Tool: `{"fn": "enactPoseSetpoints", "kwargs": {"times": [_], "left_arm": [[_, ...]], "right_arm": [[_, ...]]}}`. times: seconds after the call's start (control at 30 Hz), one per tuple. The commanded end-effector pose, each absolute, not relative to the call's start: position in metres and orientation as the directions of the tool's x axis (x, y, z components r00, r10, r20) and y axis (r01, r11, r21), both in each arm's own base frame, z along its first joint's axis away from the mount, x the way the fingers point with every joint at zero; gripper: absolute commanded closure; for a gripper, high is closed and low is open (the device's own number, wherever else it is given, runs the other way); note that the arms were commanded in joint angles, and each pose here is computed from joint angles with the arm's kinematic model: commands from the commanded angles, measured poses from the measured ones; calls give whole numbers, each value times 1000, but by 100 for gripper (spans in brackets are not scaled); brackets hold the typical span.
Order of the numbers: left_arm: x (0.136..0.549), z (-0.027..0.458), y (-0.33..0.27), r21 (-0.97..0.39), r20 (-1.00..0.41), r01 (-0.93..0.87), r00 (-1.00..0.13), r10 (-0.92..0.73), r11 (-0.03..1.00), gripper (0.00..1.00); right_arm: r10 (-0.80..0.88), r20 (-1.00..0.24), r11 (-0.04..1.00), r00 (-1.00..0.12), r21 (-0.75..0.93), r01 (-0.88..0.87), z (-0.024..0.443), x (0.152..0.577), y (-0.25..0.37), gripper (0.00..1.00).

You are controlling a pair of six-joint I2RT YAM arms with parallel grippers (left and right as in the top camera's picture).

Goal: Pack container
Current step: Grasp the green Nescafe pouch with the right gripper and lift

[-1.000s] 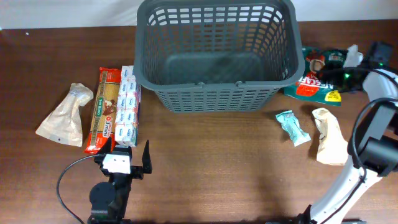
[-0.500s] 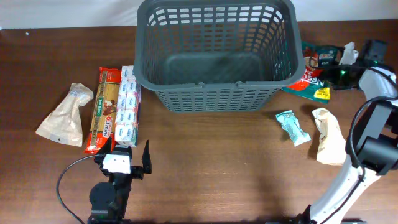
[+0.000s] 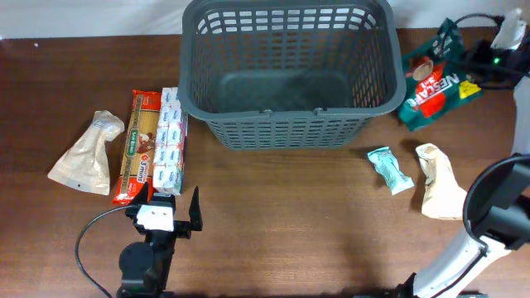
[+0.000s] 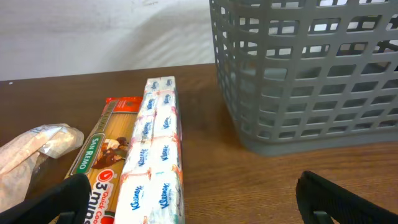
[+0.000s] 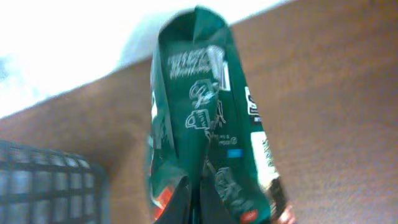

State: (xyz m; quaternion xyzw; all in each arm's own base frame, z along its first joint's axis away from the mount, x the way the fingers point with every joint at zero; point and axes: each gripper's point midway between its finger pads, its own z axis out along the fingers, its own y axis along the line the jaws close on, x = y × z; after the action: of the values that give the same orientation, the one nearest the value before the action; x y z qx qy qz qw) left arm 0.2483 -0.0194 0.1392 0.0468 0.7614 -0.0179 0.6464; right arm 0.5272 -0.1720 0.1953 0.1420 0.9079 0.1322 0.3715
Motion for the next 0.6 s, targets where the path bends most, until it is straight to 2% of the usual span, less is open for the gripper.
{"fn": "enactPoseSetpoints", "kwargs": {"times": [0.0,0.3,0.43,0.47,0.5,0.57], "left_arm": [[248,138,-19,23,-986,95,-161,38,995,1],[248,138,-19,23,-986,95,-161,38,995,1],[248,137,-19,22,-986,95,-161,38,995,1],[248,138,-19,23,-986,95,-161,38,995,1],[248,138,-19,23,-986,95,-161,38,995,1],[248,137,-19,23,-986,95,-161,38,995,1]], "right_arm": [[335,-704,932,-627,344,111,243,527,-168,97],[336,-700,934,-630,331,130,241,525,-171,96],[275,-671,961,-688,176,213,220,516,-186,94],[243,-658,969,-713,131,209,214,514,-185,78],[203,-643,977,-738,86,194,209,511,-182,56],[113,-619,990,-777,1,144,203,511,-172,39]]}}
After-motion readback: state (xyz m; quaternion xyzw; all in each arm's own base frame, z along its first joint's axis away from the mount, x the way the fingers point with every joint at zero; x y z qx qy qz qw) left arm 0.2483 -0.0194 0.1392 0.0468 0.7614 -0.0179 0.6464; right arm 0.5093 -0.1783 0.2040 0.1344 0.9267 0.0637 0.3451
